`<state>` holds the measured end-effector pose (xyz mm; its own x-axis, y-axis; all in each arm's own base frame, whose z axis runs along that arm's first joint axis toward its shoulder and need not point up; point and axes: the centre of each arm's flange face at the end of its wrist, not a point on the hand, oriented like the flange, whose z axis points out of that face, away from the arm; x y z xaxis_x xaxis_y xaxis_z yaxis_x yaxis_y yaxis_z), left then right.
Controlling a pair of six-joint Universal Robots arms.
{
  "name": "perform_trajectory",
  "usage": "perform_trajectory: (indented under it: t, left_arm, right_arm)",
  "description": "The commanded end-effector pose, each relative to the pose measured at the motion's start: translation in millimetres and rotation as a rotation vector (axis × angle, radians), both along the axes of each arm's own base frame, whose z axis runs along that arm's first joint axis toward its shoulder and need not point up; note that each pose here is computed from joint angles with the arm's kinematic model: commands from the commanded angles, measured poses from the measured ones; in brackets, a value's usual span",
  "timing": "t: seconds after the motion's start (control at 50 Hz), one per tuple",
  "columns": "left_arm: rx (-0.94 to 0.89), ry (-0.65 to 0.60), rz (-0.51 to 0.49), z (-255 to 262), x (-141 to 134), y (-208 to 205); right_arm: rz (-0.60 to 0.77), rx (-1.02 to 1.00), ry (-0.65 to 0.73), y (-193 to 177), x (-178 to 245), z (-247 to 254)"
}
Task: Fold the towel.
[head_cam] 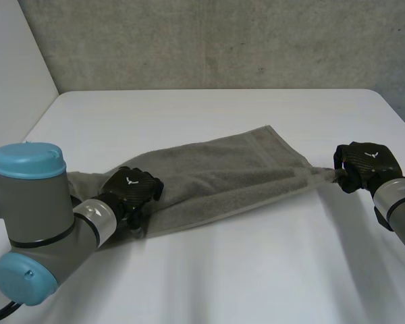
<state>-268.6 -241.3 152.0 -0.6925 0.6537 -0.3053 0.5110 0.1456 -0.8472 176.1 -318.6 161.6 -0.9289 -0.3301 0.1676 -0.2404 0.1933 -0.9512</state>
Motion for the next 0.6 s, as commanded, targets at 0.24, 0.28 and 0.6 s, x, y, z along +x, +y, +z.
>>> perform_trajectory:
  t: [0.24, 0.28, 0.6]
  left_arm:
    - [0.011, -0.013, 0.01, -9, -1, -8]
    - [0.006, -0.013, 0.012, -8, -1, -9]
    - [-0.063, -0.206, 0.048, -29, 29, -56]
  right_arm:
    - [-0.076, -0.05, -0.041, -11, -17, 10]
    - [-0.076, -0.05, -0.041, -11, -17, 10]
    - [-0.065, -0.045, -0.041, -10, -15, 9]
